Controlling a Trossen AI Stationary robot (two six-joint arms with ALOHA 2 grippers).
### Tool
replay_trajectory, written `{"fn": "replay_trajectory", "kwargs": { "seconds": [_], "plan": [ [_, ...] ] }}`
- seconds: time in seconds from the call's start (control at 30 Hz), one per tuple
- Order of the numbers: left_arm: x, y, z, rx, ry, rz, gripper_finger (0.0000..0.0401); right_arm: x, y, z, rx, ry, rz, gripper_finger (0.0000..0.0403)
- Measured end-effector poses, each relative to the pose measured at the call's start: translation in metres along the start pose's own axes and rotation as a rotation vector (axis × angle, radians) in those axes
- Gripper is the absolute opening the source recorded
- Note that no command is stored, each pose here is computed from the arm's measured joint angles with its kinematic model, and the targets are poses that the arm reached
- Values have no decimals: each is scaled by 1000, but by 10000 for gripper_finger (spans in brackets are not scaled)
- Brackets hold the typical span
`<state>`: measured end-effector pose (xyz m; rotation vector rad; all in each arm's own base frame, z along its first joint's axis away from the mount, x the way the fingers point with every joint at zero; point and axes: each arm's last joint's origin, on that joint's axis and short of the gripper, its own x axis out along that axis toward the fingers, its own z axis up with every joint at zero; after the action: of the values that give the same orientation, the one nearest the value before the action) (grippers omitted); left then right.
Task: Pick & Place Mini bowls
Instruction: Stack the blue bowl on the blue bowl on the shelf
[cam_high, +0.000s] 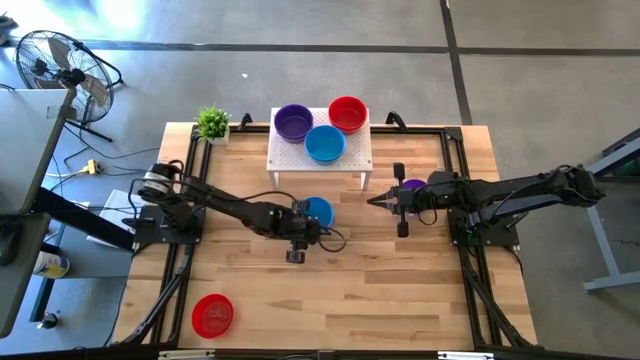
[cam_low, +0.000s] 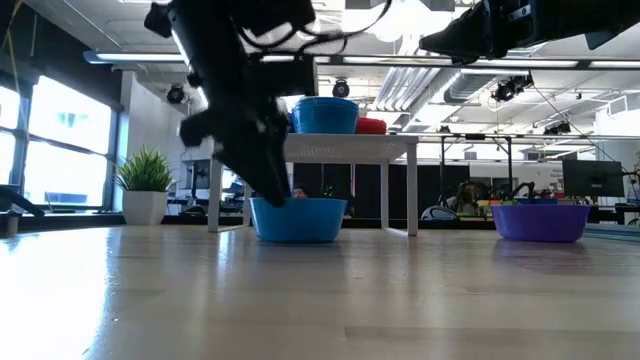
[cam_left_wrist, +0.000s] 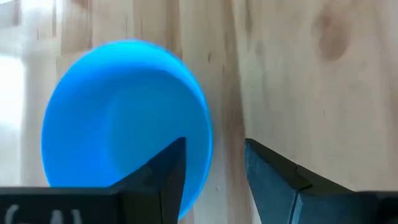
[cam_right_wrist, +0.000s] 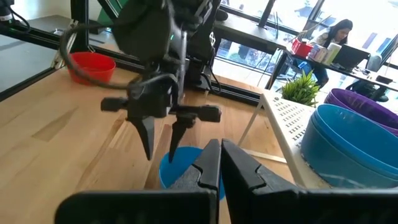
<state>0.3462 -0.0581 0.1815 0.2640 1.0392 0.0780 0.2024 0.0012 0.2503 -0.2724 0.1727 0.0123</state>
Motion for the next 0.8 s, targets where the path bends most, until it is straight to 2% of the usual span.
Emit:
{"fn": "replay_trajectory", "kwargs": {
  "seconds": [0.1, 0.2, 0.43, 0.5, 0.57, 0.8],
  "plan": [
    [13, -3, -4, 25, 39, 43, 141, 0, 0, 0, 0, 0, 0, 2],
    [16, -1, -3, 33, 28, 41, 117, 0, 0, 0, 0, 0, 0, 1],
    [17, 3, -4, 59, 31, -4, 17, 0, 0, 0, 0, 0, 0, 1],
    [15, 3, -3, 72, 30, -8, 7, 0, 0, 0, 0, 0, 0, 1],
    [5, 5, 0, 78, 35, -10, 10, 0, 0, 0, 0, 1, 1, 1],
    [-54, 21, 34, 60, -43, -49, 5, 0, 0, -1, 0, 8, 2, 1]
  ]
}}
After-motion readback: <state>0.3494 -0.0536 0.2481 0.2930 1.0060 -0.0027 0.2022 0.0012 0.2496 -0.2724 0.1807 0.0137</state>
